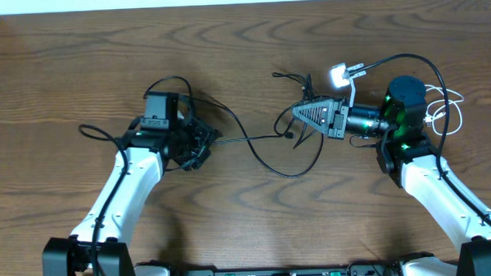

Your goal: Untangle cables

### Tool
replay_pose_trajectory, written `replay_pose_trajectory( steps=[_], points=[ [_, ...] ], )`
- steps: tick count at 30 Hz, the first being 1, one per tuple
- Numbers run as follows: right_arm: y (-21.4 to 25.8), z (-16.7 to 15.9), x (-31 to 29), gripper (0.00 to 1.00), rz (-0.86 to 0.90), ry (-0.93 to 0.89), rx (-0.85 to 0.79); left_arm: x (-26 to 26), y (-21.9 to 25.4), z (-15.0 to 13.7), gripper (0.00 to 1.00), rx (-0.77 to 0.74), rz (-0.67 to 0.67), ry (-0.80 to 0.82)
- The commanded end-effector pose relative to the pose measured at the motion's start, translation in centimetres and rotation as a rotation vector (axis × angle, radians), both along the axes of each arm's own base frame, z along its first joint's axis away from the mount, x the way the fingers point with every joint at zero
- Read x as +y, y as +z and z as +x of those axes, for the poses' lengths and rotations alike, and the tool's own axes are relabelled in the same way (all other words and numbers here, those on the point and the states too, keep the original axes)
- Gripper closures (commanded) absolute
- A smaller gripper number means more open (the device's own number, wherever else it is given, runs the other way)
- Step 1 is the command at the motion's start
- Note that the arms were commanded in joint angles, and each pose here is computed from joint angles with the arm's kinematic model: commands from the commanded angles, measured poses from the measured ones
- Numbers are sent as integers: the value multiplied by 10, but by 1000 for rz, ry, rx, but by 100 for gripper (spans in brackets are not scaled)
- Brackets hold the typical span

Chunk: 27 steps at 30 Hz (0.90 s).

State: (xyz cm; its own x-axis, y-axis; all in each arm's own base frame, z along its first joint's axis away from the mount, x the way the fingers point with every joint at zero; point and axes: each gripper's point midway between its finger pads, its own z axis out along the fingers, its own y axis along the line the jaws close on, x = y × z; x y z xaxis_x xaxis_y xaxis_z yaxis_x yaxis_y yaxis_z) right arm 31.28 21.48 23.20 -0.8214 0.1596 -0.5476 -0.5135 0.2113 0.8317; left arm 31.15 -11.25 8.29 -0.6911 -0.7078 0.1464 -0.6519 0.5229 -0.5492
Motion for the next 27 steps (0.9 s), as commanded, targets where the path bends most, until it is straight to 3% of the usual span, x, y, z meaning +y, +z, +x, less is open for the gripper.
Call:
replay_pose_trajectory(
  steps=[1, 6, 11, 12, 14, 16, 20, 27],
  points=[
    [4, -2, 1, 99, 1, 21, -33, 1, -1, -3, 46, 12, 6, 2],
    [4, -2, 1, 99, 1, 22, -33, 10, -19, -7, 46, 49, 132, 35],
    [5, -2, 1, 99, 1, 24, -34, 10, -35, -4, 48, 98, 136, 85],
    [5, -2, 1, 99, 1, 25, -34, 10, -37, -1, 55, 95, 136, 85],
    [4, -2, 1, 99, -1, 26, -42, 9, -40, 2, 81, 93, 135, 85],
    [4, -2, 1, 99, -4, 27, -55, 9, -38, 6, 92, 63, 139, 63],
    [5, -2, 1, 99, -4, 27, -55, 1, -22, 14, 92, -51, 111, -69],
    [5, -5, 2, 99, -1, 40, -55, -27, 59, 15, 92, -302, -48, -238]
  ],
)
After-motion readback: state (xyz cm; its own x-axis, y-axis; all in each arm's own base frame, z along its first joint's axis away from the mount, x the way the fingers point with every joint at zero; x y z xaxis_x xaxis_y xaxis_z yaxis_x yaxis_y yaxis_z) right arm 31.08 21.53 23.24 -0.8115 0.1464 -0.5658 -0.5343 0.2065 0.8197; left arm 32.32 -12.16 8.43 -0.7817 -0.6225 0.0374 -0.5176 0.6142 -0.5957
